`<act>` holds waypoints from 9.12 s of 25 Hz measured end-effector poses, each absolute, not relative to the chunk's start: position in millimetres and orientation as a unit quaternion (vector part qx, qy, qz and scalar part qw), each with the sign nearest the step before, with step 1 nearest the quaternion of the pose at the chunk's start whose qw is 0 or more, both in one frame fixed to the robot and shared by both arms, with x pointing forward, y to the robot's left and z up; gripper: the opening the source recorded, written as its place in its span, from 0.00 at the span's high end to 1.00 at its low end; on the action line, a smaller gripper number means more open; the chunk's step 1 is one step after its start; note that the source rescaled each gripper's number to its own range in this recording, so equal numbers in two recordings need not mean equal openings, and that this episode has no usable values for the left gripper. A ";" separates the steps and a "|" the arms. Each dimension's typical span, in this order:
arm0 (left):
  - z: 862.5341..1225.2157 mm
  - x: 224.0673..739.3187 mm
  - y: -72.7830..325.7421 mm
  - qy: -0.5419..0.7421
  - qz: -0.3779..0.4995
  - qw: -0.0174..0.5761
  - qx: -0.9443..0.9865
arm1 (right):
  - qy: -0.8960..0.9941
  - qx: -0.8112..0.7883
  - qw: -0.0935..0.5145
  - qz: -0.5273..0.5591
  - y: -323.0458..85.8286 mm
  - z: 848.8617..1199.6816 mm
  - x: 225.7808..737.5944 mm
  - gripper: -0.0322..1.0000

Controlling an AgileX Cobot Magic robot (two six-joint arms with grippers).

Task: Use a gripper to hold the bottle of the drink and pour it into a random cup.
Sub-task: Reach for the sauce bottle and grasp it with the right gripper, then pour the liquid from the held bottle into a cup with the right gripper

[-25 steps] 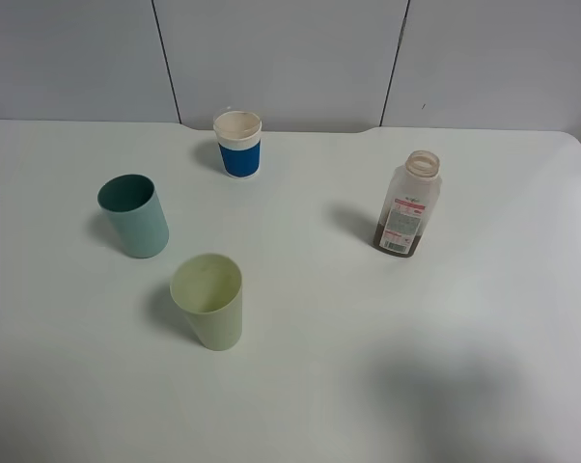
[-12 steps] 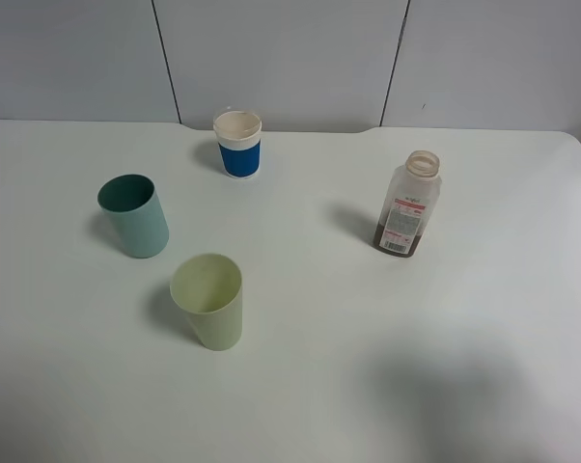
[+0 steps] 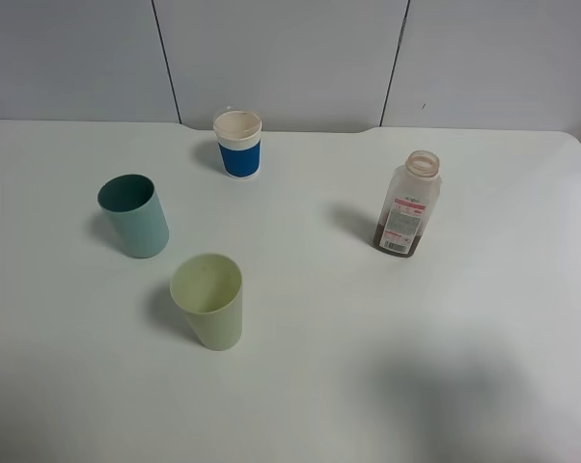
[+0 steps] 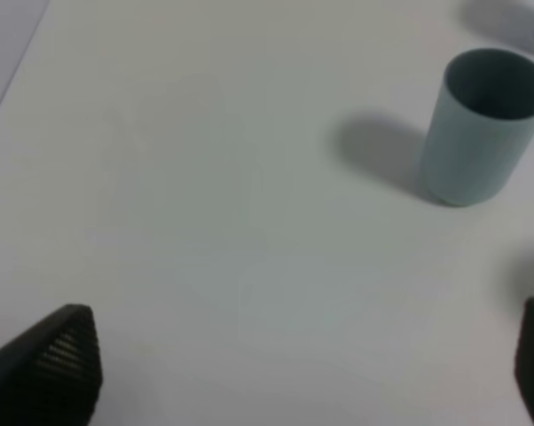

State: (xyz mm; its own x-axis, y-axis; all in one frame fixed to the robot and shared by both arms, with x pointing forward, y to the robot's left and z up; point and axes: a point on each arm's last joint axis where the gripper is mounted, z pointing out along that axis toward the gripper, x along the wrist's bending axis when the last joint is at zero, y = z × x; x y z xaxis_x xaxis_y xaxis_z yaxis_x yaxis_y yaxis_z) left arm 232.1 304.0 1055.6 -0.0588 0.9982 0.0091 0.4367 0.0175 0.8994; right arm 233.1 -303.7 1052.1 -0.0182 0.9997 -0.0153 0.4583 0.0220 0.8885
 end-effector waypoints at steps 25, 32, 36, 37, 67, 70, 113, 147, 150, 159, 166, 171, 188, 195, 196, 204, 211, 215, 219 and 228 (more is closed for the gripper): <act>1055.6 232.1 304.0 0.615 0.389 0.361 0.583 | 0.612 0.595 0.369 0.367 -303.7 1052.1 233.1 0.00; 1055.6 232.1 304.0 0.615 0.389 0.361 0.583 | 0.612 0.595 0.370 0.366 -303.8 1052.2 233.1 0.00; 1055.6 232.1 304.0 0.615 0.389 0.361 0.583 | 0.609 0.598 0.369 0.367 -304.0 1052.2 233.1 0.00; 1055.6 232.1 304.0 0.615 0.389 0.361 0.583 | 0.609 0.598 0.369 0.367 -304.1 1052.2 233.1 0.00; 1055.6 232.1 304.0 0.615 0.389 0.361 0.583 | 0.686 0.600 0.309 0.271 -292.8 1091.7 348.6 0.00; 1055.6 232.1 304.0 0.615 0.389 0.361 0.583 | 0.695 0.605 0.292 0.254 -290.1 1084.2 364.5 0.00; 1055.6 232.1 304.0 0.615 0.389 0.361 0.583 | 0.799 0.492 0.265 0.221 -266.1 935.3 471.0 0.00; 1055.6 232.1 304.0 0.615 0.389 0.361 0.583 | 0.819 0.314 0.252 0.409 -256.9 894.9 482.2 0.00; 1055.6 232.1 304.0 0.615 0.389 0.361 0.583 | 0.818 0.313 0.244 0.416 -255.4 890.8 482.3 0.00; 1055.6 232.1 304.0 0.615 0.389 0.361 0.583 | 0.837 0.262 0.248 0.411 -253.1 895.5 492.1 0.00; 1055.6 232.1 304.0 0.615 0.389 0.361 0.583 | 0.857 0.223 0.227 0.406 -250.1 890.1 489.9 0.00; 1055.6 232.1 304.0 0.615 0.389 0.361 0.583 | 0.862 0.213 0.210 0.409 -248.5 887.7 498.6 0.00; 1055.6 232.1 304.0 0.615 0.389 0.361 0.583 | 0.851 0.247 0.203 0.417 -250.2 888.1 506.1 0.40; 1055.6 232.1 304.0 0.615 0.389 0.361 0.583 | 0.846 0.265 0.207 0.414 -252.1 888.0 507.8 0.97; 1055.6 232.1 304.0 0.615 0.389 0.361 0.583 | 0.844 0.270 0.208 0.413 -252.6 888.0 508.3 0.97; 1055.6 232.1 304.0 0.615 0.389 0.361 0.583 | 0.839 0.286 0.206 0.415 -253.1 888.1 509.0 0.97; 1055.6 232.1 304.0 0.615 0.389 0.361 0.583 | 0.824 0.324 0.192 0.423 -253.7 890.4 510.1 0.97; 1055.6 232.1 304.0 0.615 0.389 0.361 0.583 | 0.806 0.354 0.195 0.432 -252.2 900.6 511.0 0.97; 1055.6 232.1 304.0 0.615 0.389 0.361 0.583 | 0.787 0.363 0.209 0.452 -246.1 918.1 510.6 0.97; 1055.6 232.1 304.0 0.615 0.389 0.361 0.583 | 0.773 0.357 0.227 0.472 -218.6 941.3 504.5 0.97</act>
